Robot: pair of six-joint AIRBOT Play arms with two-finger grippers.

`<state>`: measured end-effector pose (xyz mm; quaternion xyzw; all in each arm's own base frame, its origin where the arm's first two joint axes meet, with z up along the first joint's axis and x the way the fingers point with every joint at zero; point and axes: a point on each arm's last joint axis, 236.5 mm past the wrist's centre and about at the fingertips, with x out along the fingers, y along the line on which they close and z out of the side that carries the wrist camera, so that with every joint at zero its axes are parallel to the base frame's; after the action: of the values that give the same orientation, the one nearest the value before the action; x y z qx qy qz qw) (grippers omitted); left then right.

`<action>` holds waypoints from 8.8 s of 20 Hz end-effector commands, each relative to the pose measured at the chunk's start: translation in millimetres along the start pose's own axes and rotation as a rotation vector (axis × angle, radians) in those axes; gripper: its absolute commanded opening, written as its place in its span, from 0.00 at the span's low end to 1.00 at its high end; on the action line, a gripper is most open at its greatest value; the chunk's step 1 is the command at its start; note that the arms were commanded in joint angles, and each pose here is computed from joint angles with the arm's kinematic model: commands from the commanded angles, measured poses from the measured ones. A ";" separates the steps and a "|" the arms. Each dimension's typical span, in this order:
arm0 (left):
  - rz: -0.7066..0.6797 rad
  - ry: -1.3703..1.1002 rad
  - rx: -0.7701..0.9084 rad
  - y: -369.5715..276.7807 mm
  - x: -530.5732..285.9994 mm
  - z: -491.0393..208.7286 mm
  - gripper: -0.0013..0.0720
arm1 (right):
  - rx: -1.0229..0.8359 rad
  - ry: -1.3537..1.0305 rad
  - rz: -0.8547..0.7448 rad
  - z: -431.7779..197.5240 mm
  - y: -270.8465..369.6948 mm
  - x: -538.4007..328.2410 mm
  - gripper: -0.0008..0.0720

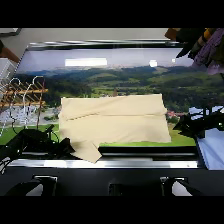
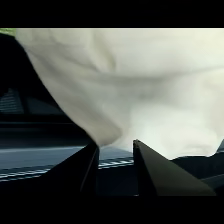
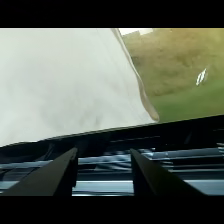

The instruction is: Fold the clothes and pants, and hang the long-sleeved shirts on hangers.

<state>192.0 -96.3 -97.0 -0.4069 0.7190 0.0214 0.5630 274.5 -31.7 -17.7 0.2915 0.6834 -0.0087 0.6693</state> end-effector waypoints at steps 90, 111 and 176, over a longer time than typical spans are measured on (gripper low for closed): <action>0.039 -0.212 0.347 -133.0 -129.6 242.6 0.39 | -0.137 -0.253 -0.015 156.3 41.3 -6.2 0.58; 0.097 -0.495 0.472 -167.2 -258.7 184.0 0.75 | -0.138 0.075 0.173 128.5 44.5 99.7 0.19; -0.011 -0.687 0.447 -169.7 -360.6 121.5 0.04 | -0.447 0.000 0.452 -67.2 426.8 110.1 0.05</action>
<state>405.8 48.7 229.4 -0.2482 0.4740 -0.0072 0.8448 401.5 386.4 65.5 0.2859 0.5656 0.2957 0.7148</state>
